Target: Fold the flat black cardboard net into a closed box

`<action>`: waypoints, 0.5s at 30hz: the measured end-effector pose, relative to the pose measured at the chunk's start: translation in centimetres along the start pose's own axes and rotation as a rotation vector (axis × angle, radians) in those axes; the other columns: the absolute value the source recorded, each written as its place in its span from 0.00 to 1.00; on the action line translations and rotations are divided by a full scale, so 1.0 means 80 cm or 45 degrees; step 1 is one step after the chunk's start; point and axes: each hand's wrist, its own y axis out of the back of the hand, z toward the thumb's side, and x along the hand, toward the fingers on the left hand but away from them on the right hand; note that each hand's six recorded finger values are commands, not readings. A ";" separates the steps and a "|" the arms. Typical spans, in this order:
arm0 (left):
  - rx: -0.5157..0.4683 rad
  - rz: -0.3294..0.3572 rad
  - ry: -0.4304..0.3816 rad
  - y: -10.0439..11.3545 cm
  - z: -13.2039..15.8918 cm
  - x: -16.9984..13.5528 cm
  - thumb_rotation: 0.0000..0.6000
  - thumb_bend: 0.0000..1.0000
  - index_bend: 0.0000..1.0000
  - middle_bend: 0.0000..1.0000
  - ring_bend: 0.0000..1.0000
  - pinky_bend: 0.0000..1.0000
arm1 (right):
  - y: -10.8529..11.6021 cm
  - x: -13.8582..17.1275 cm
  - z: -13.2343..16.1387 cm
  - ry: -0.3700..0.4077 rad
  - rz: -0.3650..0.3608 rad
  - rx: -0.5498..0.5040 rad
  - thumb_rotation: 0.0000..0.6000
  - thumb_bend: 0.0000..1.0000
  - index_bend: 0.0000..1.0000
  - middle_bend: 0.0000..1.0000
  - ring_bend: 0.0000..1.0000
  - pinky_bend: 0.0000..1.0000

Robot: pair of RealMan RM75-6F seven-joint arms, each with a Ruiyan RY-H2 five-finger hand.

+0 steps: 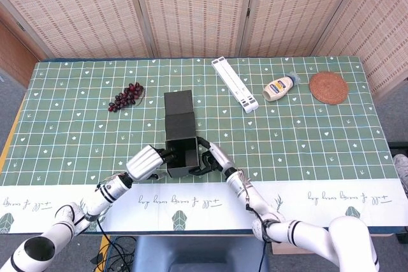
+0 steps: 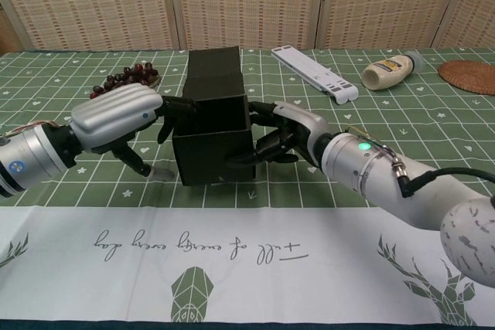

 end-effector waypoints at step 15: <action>0.047 -0.067 -0.114 -0.019 0.024 0.014 1.00 0.09 0.50 0.43 0.60 0.89 | -0.012 0.008 -0.009 0.031 0.010 0.073 1.00 0.08 0.45 0.50 0.80 1.00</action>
